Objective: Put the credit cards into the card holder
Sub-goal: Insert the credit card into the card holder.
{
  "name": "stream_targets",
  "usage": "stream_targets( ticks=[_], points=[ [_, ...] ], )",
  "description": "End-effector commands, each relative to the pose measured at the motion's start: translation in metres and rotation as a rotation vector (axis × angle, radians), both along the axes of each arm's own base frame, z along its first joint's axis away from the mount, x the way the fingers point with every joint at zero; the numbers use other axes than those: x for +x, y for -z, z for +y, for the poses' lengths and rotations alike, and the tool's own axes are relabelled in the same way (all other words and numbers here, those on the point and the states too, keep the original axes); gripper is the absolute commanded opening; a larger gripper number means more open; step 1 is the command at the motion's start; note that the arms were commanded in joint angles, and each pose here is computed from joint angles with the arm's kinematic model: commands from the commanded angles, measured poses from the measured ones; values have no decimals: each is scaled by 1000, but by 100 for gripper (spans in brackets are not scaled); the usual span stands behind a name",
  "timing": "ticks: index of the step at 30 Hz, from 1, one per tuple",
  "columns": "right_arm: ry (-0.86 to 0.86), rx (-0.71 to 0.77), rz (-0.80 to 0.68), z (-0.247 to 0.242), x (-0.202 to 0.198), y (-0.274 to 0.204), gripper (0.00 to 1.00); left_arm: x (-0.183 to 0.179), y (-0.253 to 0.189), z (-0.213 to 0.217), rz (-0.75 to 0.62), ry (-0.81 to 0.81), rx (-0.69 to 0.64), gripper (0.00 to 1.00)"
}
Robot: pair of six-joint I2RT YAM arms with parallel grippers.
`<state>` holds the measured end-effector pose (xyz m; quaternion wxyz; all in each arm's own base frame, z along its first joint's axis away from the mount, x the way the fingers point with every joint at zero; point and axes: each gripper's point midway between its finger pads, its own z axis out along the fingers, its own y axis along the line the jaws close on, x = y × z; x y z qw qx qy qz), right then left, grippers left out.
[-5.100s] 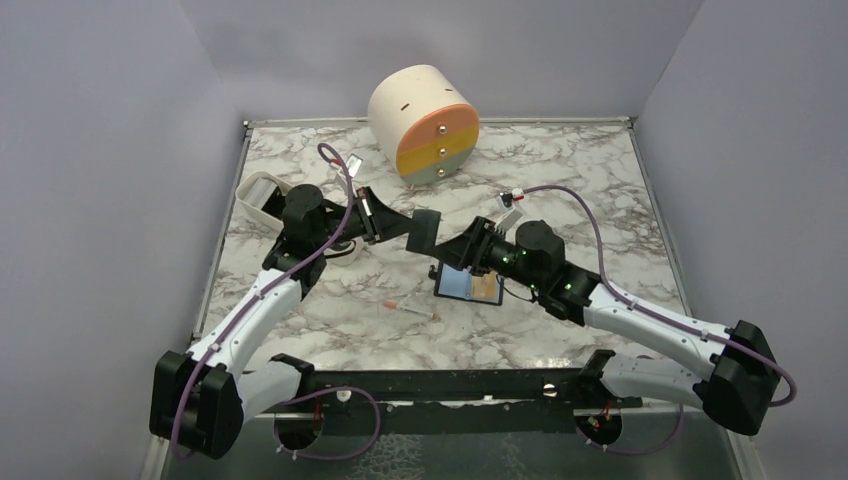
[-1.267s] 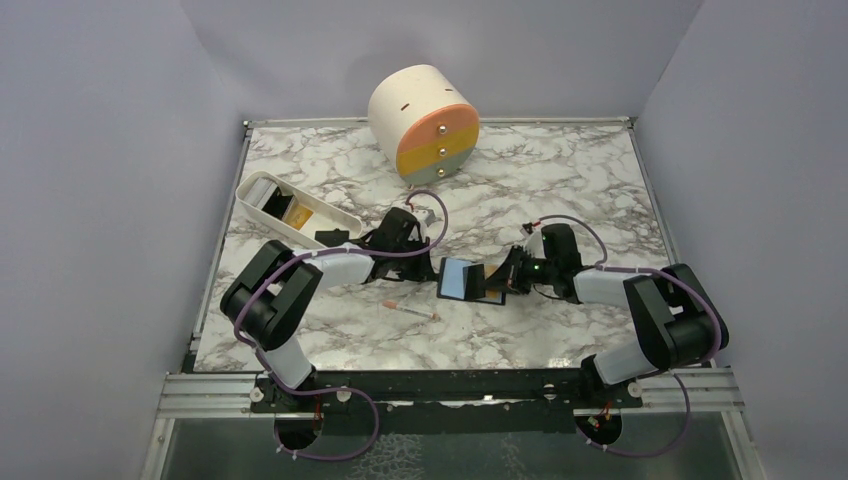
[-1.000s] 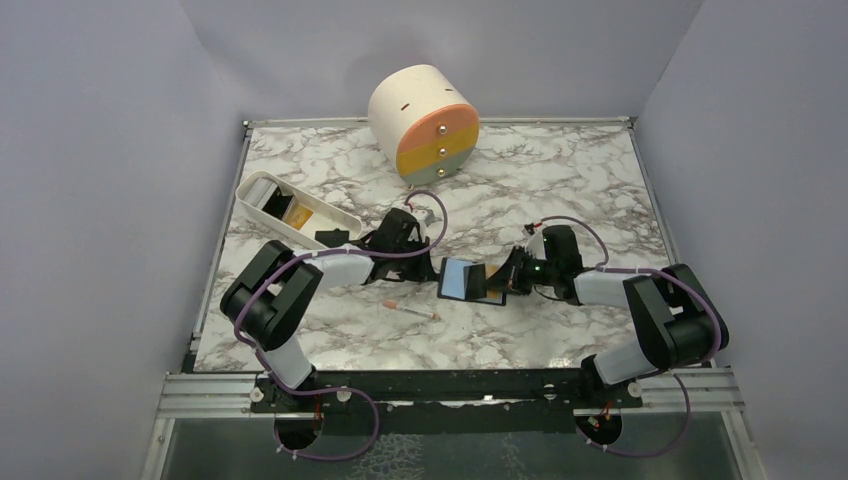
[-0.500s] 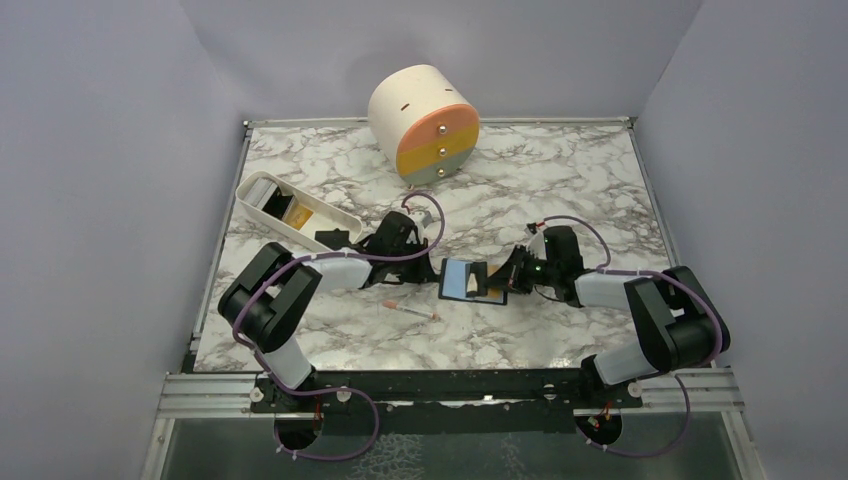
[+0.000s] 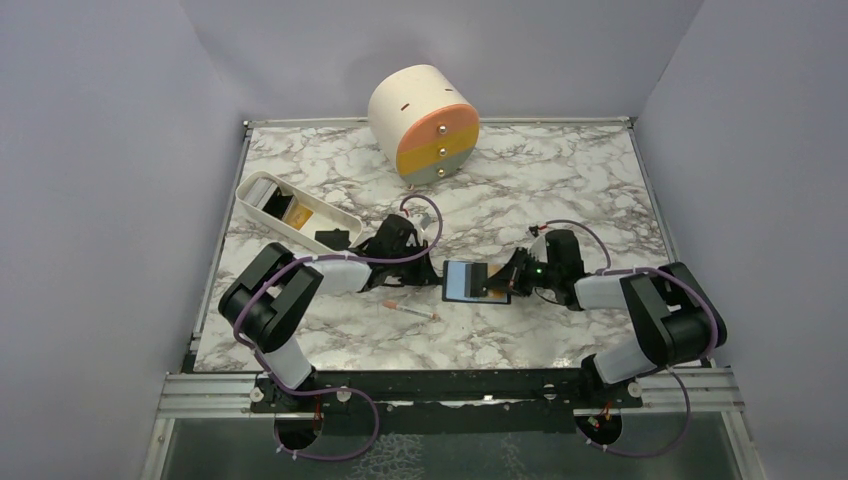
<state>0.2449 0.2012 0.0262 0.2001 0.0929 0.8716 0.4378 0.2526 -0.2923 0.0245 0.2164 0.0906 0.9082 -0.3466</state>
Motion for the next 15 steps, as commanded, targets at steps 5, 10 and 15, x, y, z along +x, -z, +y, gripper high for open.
stream_targets(
  ticks=[5,10,15],
  points=[
    [-41,-17,22,8,-2,8,9,-16,7,-8,50,31,-32,0],
    [-48,-116,44,7,0,14,27,-13,5,-9,35,26,-37,0],
    [-16,-228,30,-9,4,11,35,-13,1,-10,21,36,-48,0]
  ],
)
